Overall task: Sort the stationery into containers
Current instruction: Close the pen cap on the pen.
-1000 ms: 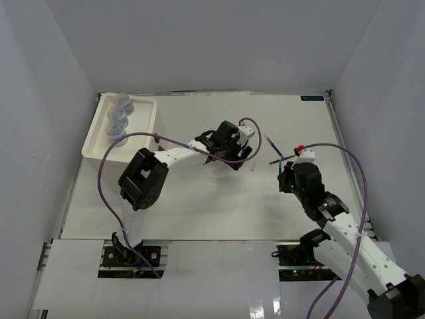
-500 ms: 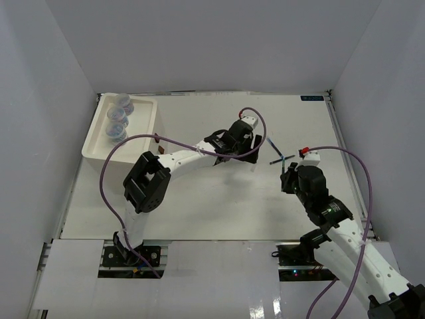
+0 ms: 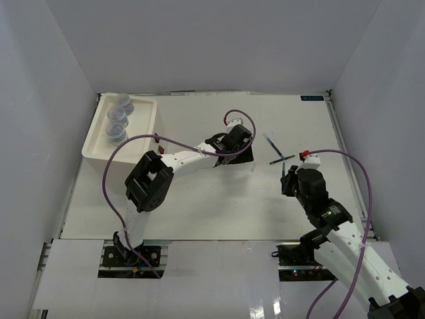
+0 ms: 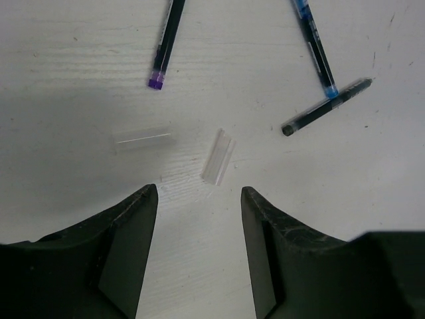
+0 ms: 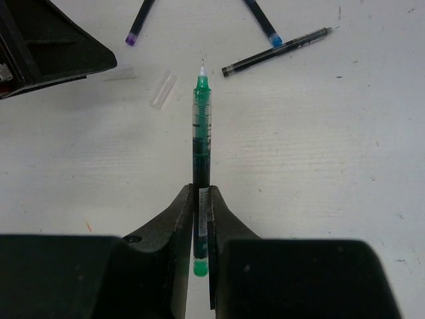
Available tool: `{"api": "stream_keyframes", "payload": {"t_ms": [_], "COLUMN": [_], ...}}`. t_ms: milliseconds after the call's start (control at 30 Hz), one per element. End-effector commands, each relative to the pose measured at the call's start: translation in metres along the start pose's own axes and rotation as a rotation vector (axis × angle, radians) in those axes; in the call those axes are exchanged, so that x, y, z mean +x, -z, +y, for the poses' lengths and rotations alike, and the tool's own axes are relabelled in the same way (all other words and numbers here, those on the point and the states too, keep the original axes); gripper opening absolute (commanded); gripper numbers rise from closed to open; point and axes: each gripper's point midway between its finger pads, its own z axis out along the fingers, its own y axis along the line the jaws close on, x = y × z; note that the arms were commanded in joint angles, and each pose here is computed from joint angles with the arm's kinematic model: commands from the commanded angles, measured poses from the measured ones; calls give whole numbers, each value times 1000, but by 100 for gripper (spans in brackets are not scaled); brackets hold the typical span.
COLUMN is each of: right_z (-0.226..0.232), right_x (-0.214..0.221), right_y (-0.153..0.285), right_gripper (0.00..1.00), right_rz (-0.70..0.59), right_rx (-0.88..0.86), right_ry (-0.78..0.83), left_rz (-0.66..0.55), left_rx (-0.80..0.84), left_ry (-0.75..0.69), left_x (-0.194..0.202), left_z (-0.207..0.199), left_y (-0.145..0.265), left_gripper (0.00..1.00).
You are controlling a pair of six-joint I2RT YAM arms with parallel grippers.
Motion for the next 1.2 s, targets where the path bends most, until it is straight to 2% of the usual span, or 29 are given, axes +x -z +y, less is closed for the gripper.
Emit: {"api": "stream_keyframes", "payload": {"t_ms": [0, 400, 700, 933, 1167], "right_z": [-1, 1, 2, 4, 5], "right_x": [-3, 1, 0, 1, 2], "right_y": [0, 0, 0, 1, 0], "right_gripper": [8, 8, 8, 8, 8], "right_rz": [-26, -21, -30, -34, -30], "right_rx": [2, -16, -27, -41, -46], "right_ry": [-11, -9, -13, -15, -11], "left_rz": [13, -27, -41, -62, -72], "left_rx": [-30, -122, -196, -258, -270], "left_ry": [137, 311, 356, 400, 381], "left_x": [8, 12, 10, 1, -10], "left_z": [4, 18, 27, 56, 64], "left_y": [-7, -21, -32, -41, -54], "left_gripper": [63, 61, 61, 61, 60]}}
